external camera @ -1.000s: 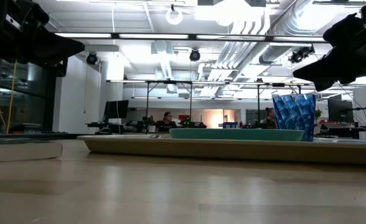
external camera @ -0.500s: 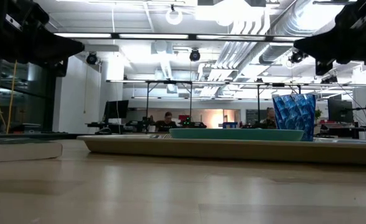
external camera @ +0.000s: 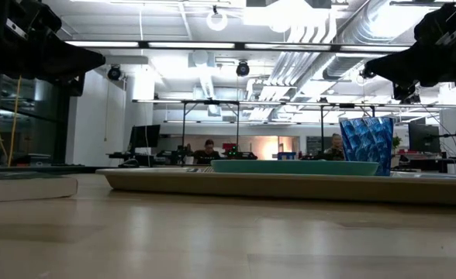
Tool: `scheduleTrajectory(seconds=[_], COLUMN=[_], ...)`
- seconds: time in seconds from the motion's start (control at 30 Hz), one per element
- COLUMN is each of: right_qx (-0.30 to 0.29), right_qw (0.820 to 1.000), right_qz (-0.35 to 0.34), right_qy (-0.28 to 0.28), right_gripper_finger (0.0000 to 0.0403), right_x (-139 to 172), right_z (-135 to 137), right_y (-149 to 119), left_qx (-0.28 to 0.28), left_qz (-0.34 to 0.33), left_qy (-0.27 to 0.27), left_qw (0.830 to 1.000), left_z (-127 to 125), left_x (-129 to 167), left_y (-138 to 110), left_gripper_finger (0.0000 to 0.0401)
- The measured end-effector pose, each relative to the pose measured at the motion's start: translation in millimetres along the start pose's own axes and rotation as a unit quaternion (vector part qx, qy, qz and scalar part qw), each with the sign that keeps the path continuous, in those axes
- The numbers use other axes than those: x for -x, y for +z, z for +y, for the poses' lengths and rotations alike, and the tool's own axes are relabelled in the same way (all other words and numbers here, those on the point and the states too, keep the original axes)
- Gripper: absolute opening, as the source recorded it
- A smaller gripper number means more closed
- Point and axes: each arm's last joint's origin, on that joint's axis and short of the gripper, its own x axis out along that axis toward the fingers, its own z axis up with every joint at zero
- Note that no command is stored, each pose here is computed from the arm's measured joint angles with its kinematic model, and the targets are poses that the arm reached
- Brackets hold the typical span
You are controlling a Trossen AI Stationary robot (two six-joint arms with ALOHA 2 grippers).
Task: Pick and place plate/cup/fork/spoon on tray
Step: Return to Home Position
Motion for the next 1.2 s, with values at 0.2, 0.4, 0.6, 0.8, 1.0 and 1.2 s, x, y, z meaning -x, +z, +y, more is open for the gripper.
scheduleTrajectory(seconds=[0.2, 0.4, 0.6, 0.8, 1.0, 1.2], right_qx=[0.001, 0.001, 0.001, 0.001, 0.001, 0.001], right_qw=[1.0, 1.0, 1.0, 1.0, 1.0, 1.0], right_qz=[0.003, 0.006, 0.006, 0.006, 0.006, 0.006], right_qy=[0.0, 0.002, 0.002, 0.001, 0.001, 0.001], right_gripper_finger=[0.0, 0.0, 0.0, 0.0, 0.0, 0.0], right_x=[-0.4, -0.8, -0.8, -0.8, -0.8, -0.8], right_z=[0.1, 0.2, 0.2, 0.2, 0.2, 0.2], right_y=[-0.5, -1.0, -1.0, -1.1, -1.1, -1.1], left_qx=[0.0, 0.0, 0.0, 0.0, 0.0, 0.0], left_qz=[0.0, 0.0, 0.0, 0.0, 0.0, 0.0], left_qy=[0.0, 0.0, 0.0, 0.0, 0.0, 0.0], left_qw=[1.0, 1.0, 1.0, 1.0, 1.0, 1.0], left_z=[0.0, 0.0, 0.0, 0.0, 0.0, 0.0], left_x=[0.0, 0.0, 0.0, 0.0, 0.0, 0.0], left_y=[-0.1, -0.1, -0.1, -0.1, -0.1, -0.1], left_gripper_finger=[0.0, 0.0, 0.0, 0.0, 0.0, 0.0])
